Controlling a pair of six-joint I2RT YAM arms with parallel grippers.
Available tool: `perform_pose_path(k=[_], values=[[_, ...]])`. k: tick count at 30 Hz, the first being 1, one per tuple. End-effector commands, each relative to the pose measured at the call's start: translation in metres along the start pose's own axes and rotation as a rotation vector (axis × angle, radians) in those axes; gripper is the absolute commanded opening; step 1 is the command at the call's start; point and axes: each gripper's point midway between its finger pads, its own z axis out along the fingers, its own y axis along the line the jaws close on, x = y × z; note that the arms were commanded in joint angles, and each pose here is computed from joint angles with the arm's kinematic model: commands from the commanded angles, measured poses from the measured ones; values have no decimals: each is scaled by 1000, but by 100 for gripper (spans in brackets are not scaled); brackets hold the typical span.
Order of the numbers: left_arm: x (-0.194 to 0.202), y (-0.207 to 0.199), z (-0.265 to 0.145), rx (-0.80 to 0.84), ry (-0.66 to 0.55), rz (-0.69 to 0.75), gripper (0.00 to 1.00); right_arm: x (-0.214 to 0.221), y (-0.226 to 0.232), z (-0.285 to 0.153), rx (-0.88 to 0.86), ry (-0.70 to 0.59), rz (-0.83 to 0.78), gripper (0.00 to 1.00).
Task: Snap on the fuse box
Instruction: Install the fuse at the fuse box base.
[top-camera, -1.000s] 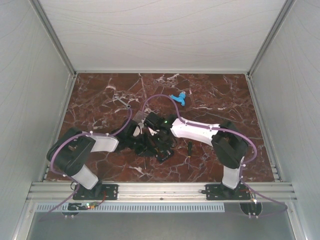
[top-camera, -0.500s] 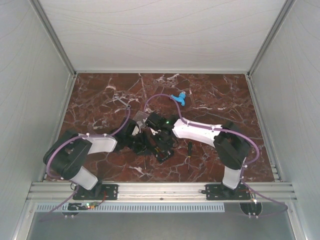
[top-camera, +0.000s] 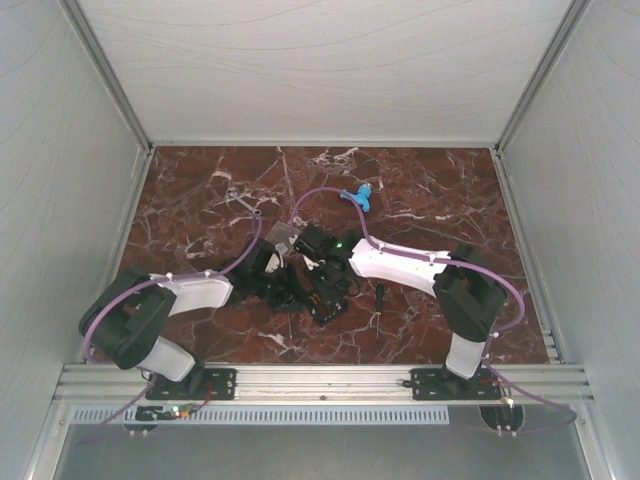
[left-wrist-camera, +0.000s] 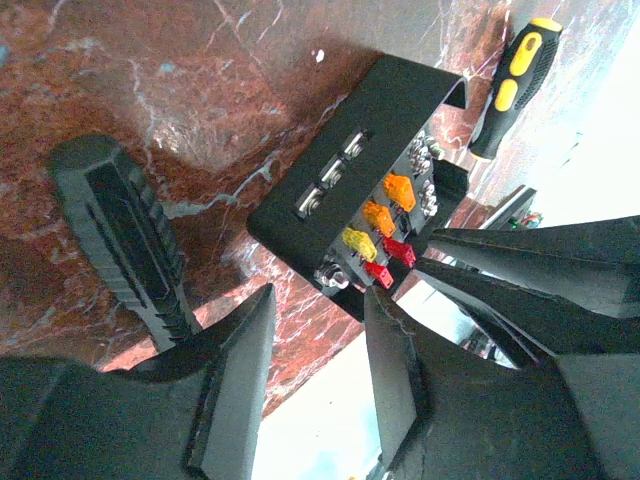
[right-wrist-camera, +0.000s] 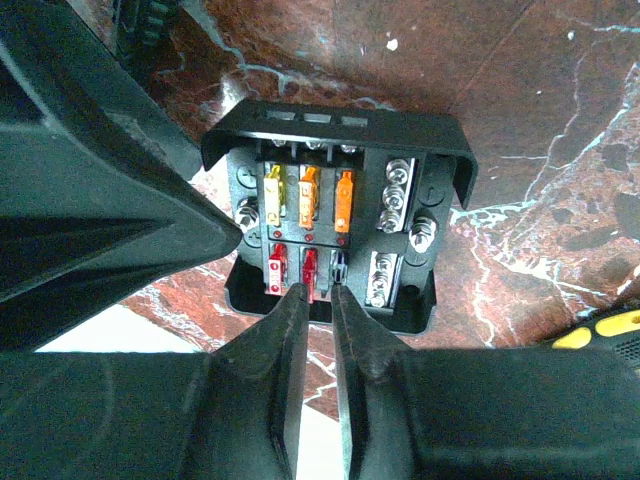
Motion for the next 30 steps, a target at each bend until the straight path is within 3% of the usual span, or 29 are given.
perform_pose_path(k=[1, 11, 20, 30], values=[[-5, -11, 3, 9, 0, 31, 42, 2, 3, 5, -11, 0, 18, 13], [-3, -9, 11, -2, 15, 35, 42, 17, 4, 16, -23, 74, 23, 0], [-3, -5, 16, -12, 23, 21, 41, 46, -17, 28, 67, 185, 33, 0], [-1, 0, 19, -20, 31, 9, 39, 52, -20, 41, 75, 212, 30, 0]])
